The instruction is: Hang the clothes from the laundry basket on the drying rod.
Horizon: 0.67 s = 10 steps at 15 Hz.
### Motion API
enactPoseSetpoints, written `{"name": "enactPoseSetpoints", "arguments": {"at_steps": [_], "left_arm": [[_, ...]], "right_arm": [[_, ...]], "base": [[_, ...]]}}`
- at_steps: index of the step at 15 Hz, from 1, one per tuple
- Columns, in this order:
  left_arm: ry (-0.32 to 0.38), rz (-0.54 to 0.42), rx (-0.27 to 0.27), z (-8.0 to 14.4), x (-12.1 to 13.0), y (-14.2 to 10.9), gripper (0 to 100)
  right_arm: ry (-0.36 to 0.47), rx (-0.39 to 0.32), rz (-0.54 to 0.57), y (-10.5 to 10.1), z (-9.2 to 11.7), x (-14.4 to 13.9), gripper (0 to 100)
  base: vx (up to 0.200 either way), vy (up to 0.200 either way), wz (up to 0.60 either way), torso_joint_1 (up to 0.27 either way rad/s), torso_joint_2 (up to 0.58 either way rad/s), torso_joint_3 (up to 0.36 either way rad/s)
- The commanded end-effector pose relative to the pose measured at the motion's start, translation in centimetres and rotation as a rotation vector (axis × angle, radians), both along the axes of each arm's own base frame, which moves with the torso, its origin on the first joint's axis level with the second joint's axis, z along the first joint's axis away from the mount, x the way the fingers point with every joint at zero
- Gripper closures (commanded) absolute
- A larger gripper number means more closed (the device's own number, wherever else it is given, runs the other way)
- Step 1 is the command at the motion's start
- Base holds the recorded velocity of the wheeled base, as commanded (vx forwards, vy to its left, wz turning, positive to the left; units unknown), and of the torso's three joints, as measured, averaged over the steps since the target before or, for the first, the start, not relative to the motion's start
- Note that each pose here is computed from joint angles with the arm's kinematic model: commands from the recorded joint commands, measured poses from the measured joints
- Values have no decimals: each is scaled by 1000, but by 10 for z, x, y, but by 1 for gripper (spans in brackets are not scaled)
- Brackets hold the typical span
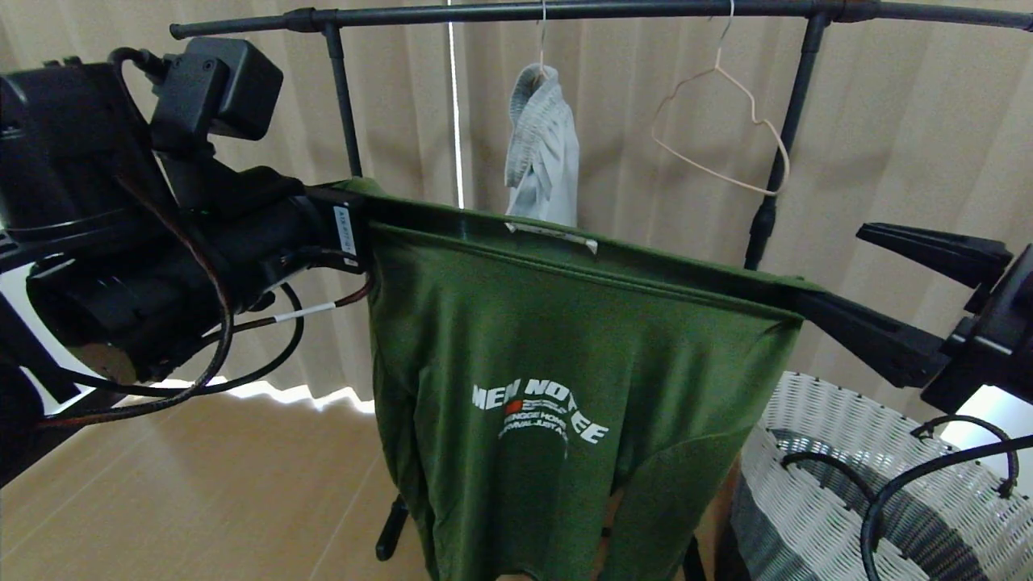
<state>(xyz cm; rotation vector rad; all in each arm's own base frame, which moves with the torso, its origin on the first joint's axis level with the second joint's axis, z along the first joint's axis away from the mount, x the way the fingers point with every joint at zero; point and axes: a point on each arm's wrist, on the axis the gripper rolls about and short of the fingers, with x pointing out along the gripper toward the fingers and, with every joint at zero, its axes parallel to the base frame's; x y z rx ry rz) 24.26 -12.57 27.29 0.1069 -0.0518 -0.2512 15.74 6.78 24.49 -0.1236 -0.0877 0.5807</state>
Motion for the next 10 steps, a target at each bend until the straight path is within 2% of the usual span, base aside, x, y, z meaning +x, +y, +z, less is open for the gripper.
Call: {"name": "enactPoseSetpoints", "arguments": {"at_steps": [1, 4, 8, 10], "left_arm": [[23, 50, 4, -7, 10, 5, 100], [32, 65, 5, -9, 13, 8, 100], [37, 91, 6, -12, 9, 18, 100], [30, 93, 4, -10, -3, 25, 100]], "right_arm": [[-30, 11, 33, -5, 2, -14, 0], [-29, 10, 43, -5, 1, -16, 0], [20, -16, 24, -8, -13, -17, 0], [57, -35, -50, -17, -19, -12, 0]], "base": [[0, 0, 0, 0, 0, 0], [0, 0, 0, 0, 0, 0], [0, 0, 0, 0, 0, 0], [0, 0, 0, 0, 0, 0]]}}
